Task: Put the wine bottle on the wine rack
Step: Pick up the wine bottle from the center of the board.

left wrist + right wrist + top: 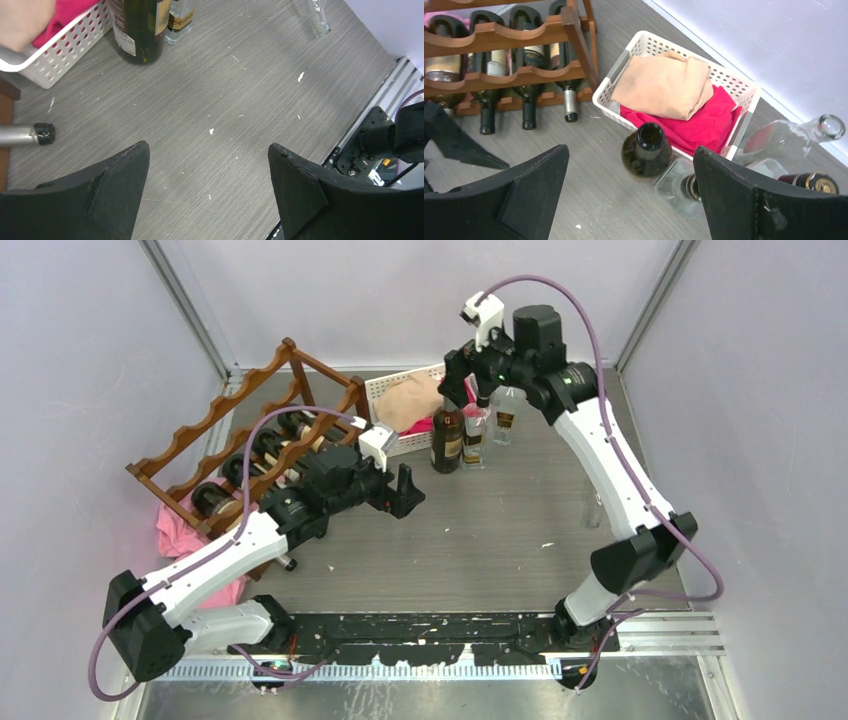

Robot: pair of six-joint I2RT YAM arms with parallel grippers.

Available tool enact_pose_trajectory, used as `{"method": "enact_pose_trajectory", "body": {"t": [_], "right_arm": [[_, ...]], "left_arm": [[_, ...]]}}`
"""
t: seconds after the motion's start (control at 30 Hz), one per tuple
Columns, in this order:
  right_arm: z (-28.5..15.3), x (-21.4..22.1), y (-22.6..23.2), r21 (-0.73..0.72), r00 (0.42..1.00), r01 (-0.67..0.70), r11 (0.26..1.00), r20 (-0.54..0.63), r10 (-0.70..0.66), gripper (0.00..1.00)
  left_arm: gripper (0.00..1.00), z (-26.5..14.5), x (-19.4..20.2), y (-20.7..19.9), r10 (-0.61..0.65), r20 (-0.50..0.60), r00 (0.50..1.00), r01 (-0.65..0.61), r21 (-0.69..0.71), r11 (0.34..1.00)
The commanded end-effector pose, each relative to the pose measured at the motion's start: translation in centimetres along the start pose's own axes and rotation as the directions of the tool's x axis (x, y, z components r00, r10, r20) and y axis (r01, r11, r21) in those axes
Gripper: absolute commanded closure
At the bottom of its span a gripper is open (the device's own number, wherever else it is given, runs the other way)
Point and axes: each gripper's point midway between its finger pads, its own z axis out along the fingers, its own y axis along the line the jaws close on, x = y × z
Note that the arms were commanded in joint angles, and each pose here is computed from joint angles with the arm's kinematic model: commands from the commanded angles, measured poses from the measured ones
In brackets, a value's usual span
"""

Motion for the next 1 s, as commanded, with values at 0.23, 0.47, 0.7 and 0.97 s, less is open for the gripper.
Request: {"method": "enact_pose_trajectory", "body": {"t": [0.23,0.47,0.7,0.97], "right_arm": [[3.5,1.9,-1.2,0.096,0.974,0.09,0.991,-0.214,-0.067,0.07],[5.5,3.0,-1.6,0.102,0.969,0.065,0.993,-0.245,-0.038,0.26],[6.7,4.4,-1.4,0.097,0.961,0.042,0.994,-0.277,-0.013,0.41],[6.9,3.5,-1.1,0.08,0.972,0.028,0.996,-0.234,-0.009,0.74]], "left_arm": [[0.12,-1.0,-2.6,1.3,0.066,0.105,0.992,-0.059,-0.065,0.996],[0.12,-1.7,-2.3,1.6,0.051,0.117,0.992,-0.041,-0.083,0.996],[0.12,-2.7,-2.1,1.4,0.024,0.121,0.992,-0.015,-0.08,0.997],[0.12,-3.7,-2.2,1.1,0.008,0.143,0.99,0.002,-0.065,0.998]]}}
